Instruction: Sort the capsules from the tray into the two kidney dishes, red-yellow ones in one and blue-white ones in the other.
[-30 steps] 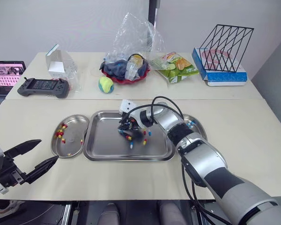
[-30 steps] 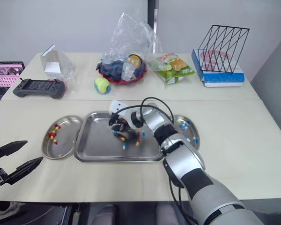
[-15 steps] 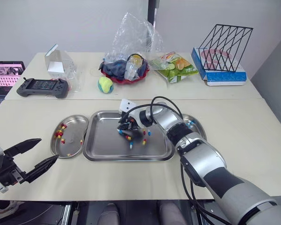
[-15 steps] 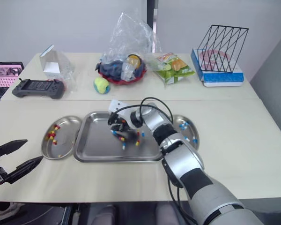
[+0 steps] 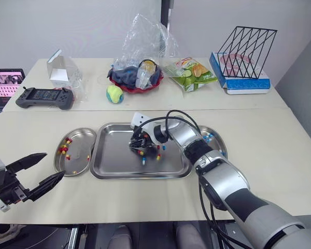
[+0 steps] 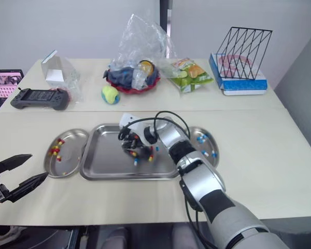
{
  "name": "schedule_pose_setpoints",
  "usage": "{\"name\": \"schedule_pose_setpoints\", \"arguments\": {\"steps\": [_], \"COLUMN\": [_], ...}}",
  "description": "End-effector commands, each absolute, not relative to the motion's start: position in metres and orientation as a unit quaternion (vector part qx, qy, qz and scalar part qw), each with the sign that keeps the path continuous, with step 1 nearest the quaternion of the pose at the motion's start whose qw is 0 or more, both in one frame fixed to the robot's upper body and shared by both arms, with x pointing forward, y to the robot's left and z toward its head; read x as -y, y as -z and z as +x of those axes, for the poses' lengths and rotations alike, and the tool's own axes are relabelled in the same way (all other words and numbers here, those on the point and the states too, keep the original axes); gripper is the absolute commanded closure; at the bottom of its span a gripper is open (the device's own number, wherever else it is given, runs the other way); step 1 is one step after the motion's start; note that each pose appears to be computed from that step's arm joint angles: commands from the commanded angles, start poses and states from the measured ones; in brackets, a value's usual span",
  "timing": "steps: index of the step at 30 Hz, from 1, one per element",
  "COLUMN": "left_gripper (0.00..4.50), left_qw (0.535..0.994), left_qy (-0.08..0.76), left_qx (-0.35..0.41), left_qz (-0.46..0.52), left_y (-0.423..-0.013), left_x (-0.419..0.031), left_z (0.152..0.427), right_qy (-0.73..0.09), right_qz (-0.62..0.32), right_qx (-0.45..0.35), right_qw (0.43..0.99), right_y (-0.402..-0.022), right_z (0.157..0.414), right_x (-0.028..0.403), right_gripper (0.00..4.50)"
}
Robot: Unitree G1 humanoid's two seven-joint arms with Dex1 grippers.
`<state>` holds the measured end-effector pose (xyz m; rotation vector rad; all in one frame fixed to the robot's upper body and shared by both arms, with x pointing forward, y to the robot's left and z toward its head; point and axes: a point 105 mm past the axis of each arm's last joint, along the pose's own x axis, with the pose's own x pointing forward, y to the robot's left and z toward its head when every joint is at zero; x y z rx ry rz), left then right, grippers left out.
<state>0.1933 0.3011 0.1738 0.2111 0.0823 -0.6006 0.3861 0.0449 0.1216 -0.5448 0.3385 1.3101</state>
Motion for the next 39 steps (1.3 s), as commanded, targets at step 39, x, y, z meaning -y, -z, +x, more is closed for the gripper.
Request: {"name": "schedule_pose_setpoints", "arguments": {"steps": [39], "left_gripper": [0.00], "left_qw": [0.929], "left_qy": [0.360], "left_qx": [0.020], "left_qz": [0.080], "left_y": [-0.197], "left_x": [-0.285], "left_z": [0.240], "right_qy": [-0.461], "right_qz": [-0.160], "right_qx": [-0.175], "right_qw": [0.855], "right_y": [-0.214], "right_z": [0.380], "right_x": [0.177], "right_gripper": [4.47]}}
